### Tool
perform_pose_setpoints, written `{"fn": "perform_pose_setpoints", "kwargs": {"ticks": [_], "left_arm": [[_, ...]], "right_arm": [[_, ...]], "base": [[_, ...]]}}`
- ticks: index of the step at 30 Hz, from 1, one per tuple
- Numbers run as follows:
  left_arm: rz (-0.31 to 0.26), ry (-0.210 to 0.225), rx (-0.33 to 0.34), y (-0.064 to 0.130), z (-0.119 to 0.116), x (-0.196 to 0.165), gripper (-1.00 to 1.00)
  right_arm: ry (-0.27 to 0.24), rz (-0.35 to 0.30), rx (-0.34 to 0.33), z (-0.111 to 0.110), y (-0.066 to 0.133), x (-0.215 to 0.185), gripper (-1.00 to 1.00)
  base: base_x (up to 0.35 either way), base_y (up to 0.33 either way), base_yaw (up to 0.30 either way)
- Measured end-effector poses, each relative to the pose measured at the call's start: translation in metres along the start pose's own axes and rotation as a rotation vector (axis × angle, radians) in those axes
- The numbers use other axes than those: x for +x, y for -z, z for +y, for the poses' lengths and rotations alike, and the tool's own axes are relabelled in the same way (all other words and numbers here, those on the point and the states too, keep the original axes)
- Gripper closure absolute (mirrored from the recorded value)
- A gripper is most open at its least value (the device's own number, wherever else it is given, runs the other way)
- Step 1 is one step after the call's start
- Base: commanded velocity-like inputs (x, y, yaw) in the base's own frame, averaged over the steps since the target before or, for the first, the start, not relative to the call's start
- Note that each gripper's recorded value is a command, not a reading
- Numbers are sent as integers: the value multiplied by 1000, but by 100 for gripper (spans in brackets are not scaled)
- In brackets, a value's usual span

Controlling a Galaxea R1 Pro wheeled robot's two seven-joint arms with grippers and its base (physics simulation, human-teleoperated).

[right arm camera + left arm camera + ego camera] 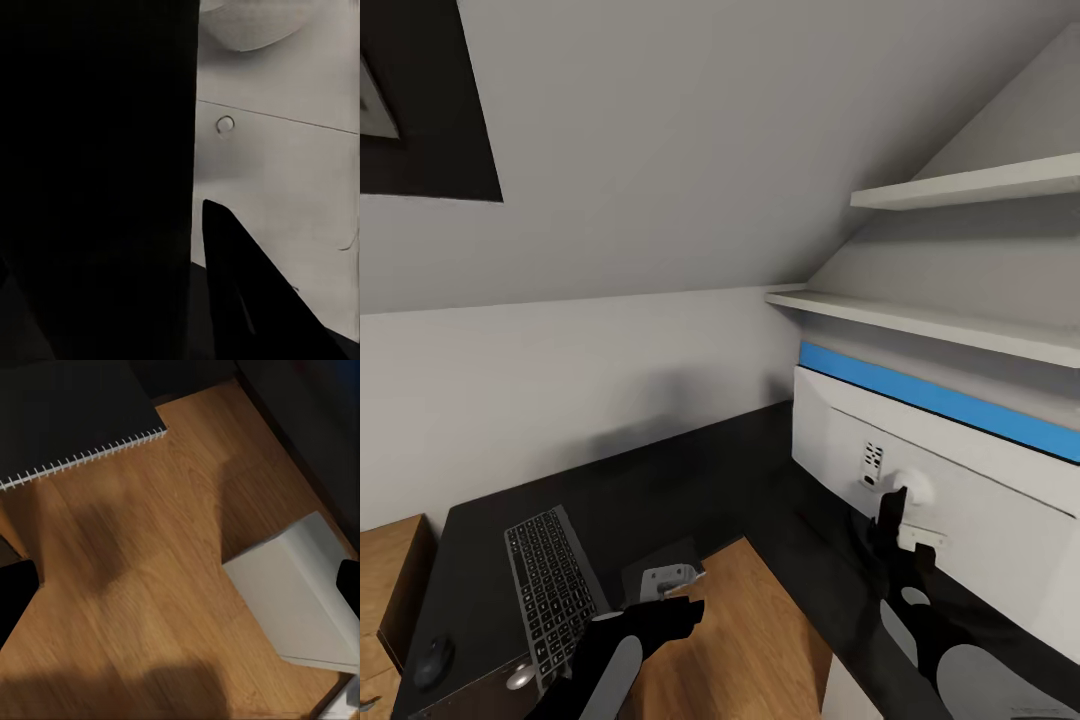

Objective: In the bedroom, organize the workspace by keeping the computer under the desk, ensuring the monitor is on the desk, placing the keyboard on the desk next to the monitor, placing the mouse on the desk next to the keyboard, moving the folder from the swivel chair onto the desk next to the mouse, stacking the notebook on top of the folder with the pen on top of the notebook, and positioning the swivel chair next to the desk.

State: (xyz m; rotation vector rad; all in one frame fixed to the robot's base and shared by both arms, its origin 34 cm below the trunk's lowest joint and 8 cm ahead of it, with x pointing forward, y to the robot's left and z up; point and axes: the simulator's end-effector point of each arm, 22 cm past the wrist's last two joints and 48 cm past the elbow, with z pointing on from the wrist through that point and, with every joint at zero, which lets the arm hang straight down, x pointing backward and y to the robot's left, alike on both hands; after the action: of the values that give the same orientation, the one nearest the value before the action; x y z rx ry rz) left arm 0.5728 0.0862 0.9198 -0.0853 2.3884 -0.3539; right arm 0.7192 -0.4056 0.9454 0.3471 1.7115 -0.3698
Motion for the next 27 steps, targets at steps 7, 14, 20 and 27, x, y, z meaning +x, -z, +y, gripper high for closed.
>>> {"fn": "perform_pose_setpoints", "kwargs": {"ticks": [7, 14, 20, 27], "left_arm": [[0, 0, 0, 0, 0, 0, -100], [0, 0, 0, 0, 0, 0, -100], [0, 0, 0, 0, 0, 0, -100], [3, 0, -2, 0, 1, 2, -100]], "right_arm": [[-5, 3, 7, -2, 0, 0, 100], [-12, 0, 6, -2, 0, 0, 100], [-4, 0, 2, 0, 0, 0, 100], [0, 0, -1, 1, 1, 0, 100]], "base": [[-336, -48, 0], [-330, -147, 0], [-299, -192, 0], [-119, -84, 0]]}}
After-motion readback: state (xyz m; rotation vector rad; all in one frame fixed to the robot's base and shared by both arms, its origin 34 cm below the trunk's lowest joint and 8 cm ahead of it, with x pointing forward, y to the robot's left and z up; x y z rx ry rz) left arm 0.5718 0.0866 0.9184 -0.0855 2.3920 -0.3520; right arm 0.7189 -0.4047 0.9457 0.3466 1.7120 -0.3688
